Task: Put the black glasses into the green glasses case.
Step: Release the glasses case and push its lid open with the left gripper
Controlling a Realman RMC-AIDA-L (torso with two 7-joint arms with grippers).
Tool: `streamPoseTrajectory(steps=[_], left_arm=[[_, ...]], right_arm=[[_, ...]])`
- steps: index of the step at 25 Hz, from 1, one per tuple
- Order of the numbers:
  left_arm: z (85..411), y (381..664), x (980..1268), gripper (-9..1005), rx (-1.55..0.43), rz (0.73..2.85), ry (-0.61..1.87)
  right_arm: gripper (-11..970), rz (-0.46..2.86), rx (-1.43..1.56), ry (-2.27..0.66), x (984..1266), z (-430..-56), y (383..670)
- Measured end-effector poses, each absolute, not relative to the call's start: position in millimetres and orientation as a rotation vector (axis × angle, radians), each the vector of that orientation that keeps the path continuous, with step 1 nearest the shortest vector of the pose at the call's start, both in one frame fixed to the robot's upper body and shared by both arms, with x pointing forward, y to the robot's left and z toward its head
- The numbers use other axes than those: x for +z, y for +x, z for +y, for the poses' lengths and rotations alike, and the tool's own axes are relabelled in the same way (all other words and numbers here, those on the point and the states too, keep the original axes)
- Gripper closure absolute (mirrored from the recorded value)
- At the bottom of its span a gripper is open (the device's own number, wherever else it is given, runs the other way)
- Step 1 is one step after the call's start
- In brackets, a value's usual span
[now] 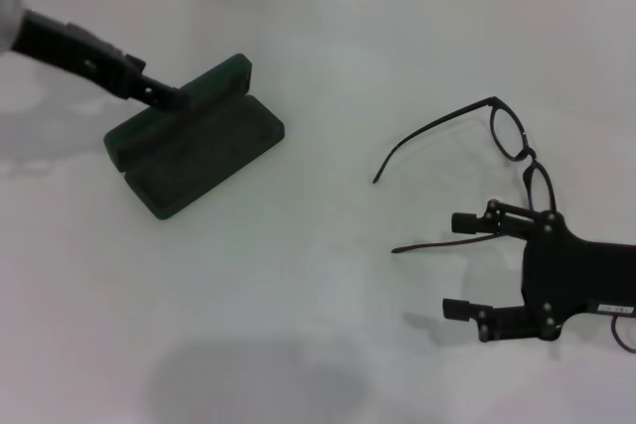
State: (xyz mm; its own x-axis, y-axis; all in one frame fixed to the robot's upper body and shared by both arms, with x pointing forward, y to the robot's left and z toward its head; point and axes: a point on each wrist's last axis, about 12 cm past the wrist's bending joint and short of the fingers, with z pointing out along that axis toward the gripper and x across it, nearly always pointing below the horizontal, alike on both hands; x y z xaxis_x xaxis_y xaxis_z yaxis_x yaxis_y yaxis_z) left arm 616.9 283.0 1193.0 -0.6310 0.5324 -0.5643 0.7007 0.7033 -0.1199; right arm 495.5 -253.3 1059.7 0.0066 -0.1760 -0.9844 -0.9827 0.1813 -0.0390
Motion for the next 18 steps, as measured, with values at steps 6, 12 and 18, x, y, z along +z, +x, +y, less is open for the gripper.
streamPoseTrajectory(steps=[6, 12, 18], left_arm=[[240.8, 635.1, 1194.3, 190, -0.295, 2.429, 1.089], [225.9, 643.0, 1183.9, 205, -0.225, 2.47, 1.147], [221.2, 642.9, 1180.8, 223, -0.2, 2.468, 1.187]], right_arm=[[87, 1.406, 0.969, -1.201, 1058.4, -253.8, 493.6], [87, 1.41, 0.972, -1.198, 1057.5, -253.1, 493.2], [87, 1.414, 0.972, -1.196, 1056.9, -252.5, 493.4]])
